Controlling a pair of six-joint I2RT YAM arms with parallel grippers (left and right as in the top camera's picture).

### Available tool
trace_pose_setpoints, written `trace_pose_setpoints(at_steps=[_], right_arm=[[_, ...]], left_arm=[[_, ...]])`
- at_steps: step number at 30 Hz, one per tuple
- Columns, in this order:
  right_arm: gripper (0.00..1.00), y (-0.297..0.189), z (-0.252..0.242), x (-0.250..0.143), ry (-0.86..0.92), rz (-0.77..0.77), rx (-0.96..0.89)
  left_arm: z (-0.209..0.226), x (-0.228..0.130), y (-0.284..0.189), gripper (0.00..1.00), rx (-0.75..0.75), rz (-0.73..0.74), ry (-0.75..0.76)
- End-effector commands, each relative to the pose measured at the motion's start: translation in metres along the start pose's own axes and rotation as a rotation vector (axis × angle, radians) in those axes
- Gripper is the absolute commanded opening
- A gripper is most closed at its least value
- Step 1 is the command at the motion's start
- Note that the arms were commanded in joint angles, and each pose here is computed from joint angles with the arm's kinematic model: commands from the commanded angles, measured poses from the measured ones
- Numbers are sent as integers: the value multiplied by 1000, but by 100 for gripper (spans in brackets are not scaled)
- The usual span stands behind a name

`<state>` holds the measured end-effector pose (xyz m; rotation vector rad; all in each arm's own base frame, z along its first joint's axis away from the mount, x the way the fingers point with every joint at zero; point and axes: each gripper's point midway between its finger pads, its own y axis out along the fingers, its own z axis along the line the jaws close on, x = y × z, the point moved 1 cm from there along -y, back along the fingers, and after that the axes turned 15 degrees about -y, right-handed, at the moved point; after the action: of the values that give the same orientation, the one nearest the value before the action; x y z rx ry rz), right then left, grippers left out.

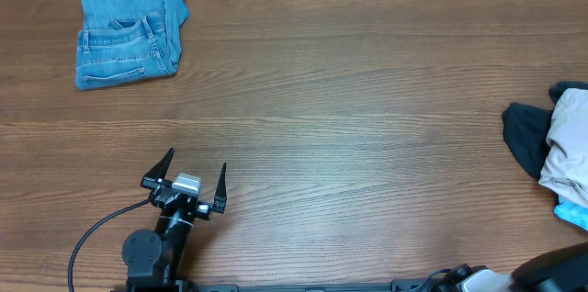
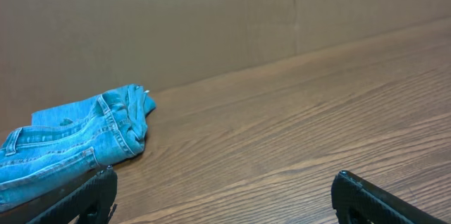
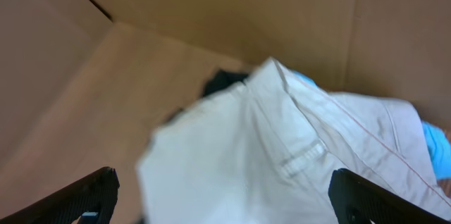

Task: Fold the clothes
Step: 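Grasp the beige khaki pants from the pile with the right gripper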

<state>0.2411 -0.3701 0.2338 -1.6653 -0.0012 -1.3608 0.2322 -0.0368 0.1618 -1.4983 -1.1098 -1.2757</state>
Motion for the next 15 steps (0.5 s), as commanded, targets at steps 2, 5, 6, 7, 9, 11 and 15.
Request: trace_pose_setpoints(at_steps=[2, 5, 6, 7, 9, 11, 15], right_arm=[[100, 25, -21, -12, -113, 54, -31], [100, 35, -45, -21, -112, 96, -138], [100, 39, -48, -25, -126, 111, -141], [100, 45, -51, -31, -121, 129, -143], [100, 58, -52, -43, -114, 167, -136], [100, 66, -54, -51, -110, 190, -132], [100, 81, -56, -64, -104, 228, -125]], left_arm=[[3, 1, -1, 100, 17, -9, -6], [3, 1, -1, 100, 17, -9, -6], [3, 1, -1, 100, 17, -9, -6], [3, 1, -1, 100, 17, -9, -6], [3, 1, -1, 100, 17, -9, -6], [3, 1, -1, 100, 17, -9, -6], [3, 1, -1, 100, 17, -9, -6]])
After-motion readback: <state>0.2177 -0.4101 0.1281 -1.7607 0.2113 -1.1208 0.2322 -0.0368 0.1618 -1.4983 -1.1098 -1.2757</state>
